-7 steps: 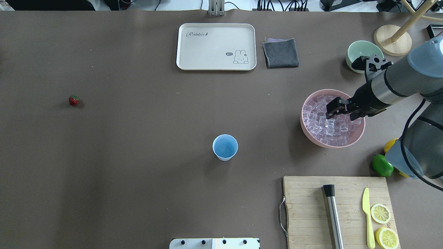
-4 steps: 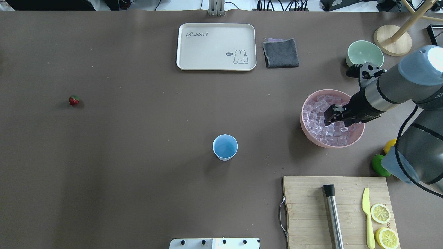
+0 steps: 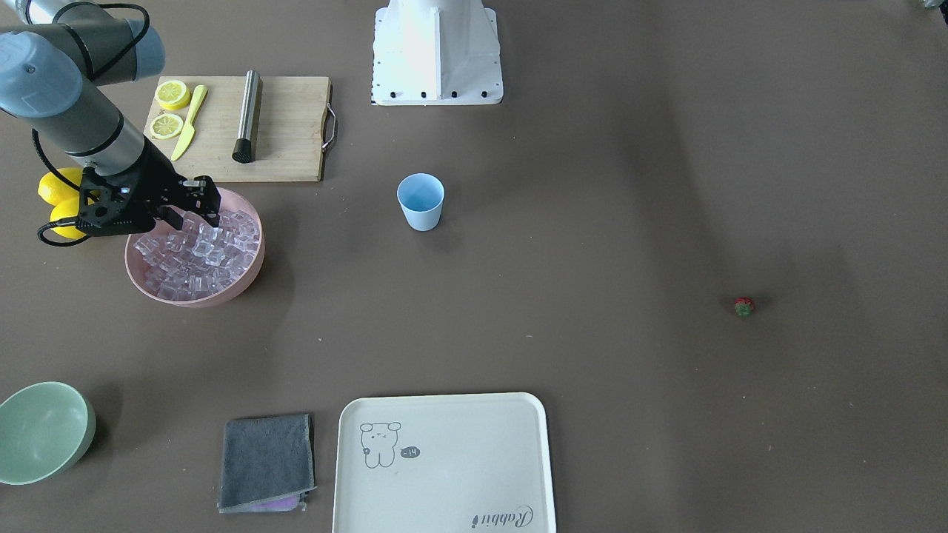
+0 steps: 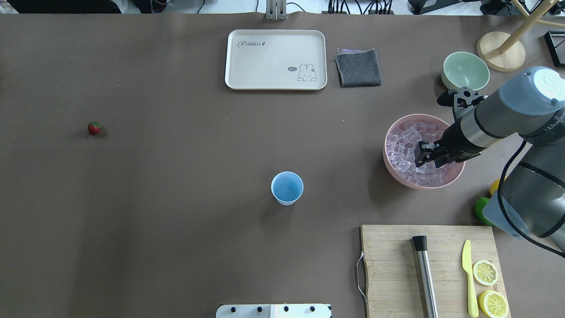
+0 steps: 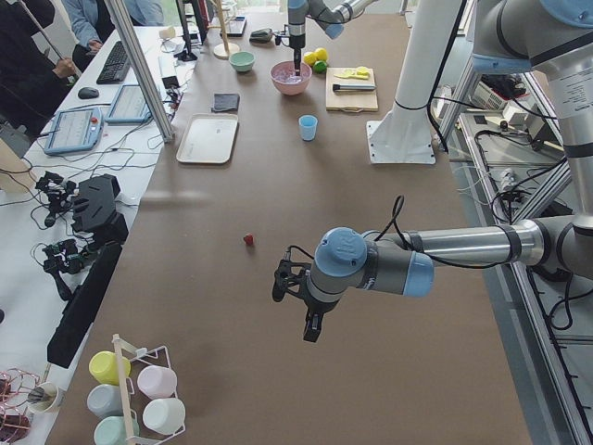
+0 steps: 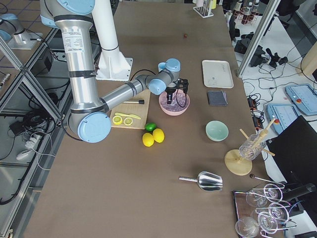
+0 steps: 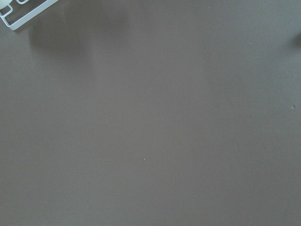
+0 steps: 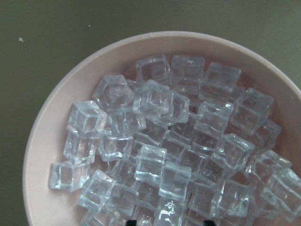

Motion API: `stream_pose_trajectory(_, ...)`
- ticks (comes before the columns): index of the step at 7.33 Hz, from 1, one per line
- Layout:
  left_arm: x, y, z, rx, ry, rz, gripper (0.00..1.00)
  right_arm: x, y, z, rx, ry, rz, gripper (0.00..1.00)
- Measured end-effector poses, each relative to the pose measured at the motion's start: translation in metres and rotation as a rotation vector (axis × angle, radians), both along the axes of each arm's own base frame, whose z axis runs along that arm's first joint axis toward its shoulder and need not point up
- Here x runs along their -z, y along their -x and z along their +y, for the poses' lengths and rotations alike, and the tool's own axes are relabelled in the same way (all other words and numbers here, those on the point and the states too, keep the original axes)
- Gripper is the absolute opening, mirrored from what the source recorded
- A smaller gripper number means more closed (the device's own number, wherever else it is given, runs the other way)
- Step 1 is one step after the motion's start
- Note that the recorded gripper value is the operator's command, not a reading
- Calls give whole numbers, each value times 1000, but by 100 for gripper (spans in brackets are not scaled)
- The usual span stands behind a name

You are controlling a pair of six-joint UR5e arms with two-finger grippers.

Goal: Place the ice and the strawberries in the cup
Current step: 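Close the right gripper on an ice cube and lift it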

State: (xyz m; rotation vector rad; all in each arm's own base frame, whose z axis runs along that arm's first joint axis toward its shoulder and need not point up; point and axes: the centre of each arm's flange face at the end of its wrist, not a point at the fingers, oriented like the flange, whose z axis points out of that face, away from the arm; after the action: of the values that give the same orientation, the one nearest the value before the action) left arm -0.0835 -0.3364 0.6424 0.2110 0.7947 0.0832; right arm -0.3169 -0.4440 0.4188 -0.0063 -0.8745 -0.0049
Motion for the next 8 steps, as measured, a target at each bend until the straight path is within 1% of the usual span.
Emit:
stream_pose_trajectory(5, 1, 0, 0, -1, -3, 0, 98, -6, 14, 5, 13, -2, 17, 52)
stream_pose_trajectory(7, 0, 0, 0, -2, -4, -1, 98, -8, 18, 3, 17, -1, 20, 51)
stream_pose_trajectory(8, 0, 0, 0, -3, -7, -1, 98, -9, 20, 3, 20, -2, 22, 49)
